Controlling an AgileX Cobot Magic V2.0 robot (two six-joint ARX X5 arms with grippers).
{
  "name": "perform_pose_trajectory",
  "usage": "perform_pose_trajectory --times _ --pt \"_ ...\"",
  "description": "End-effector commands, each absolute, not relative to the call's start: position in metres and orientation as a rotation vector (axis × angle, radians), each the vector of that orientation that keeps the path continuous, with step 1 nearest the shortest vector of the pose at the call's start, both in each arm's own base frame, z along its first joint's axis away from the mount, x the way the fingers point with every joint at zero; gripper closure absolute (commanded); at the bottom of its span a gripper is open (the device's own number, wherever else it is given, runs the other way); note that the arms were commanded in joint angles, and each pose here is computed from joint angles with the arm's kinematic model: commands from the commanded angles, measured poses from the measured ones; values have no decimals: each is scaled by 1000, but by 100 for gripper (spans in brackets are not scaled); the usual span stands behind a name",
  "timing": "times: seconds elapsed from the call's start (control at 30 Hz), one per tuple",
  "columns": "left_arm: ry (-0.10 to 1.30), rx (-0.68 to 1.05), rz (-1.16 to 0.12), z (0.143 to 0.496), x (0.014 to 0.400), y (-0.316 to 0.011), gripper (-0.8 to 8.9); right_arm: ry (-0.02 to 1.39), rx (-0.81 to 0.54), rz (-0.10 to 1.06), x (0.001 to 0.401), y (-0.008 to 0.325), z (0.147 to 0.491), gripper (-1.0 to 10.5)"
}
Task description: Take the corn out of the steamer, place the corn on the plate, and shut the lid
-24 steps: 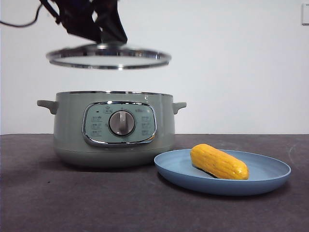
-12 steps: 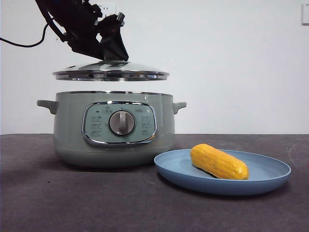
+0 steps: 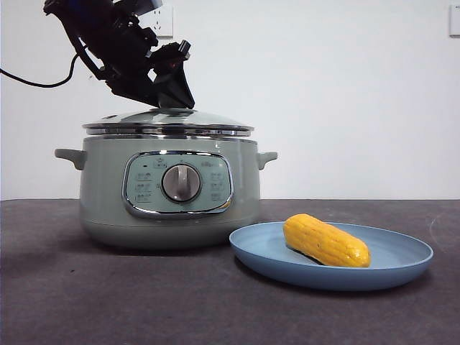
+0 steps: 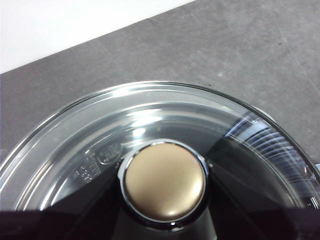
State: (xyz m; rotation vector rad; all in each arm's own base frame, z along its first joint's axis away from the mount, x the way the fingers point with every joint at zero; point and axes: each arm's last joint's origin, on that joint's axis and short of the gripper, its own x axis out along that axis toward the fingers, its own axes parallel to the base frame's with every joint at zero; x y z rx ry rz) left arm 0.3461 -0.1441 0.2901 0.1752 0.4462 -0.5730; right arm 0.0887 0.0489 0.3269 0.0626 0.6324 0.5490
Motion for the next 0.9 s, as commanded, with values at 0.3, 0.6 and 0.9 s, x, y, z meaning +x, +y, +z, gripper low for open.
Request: perform_pose_trajectory --times 0.3,0.6,0.9 --pt "430 176 -579 288 351 -146 822 634 68 546 89 49 325 380" --pt "493 177 -588 277 353 -147 822 633 65 546 89 49 325 380" --pt "548 183 -594 273 349 -147 822 632 63 544 89 49 325 380"
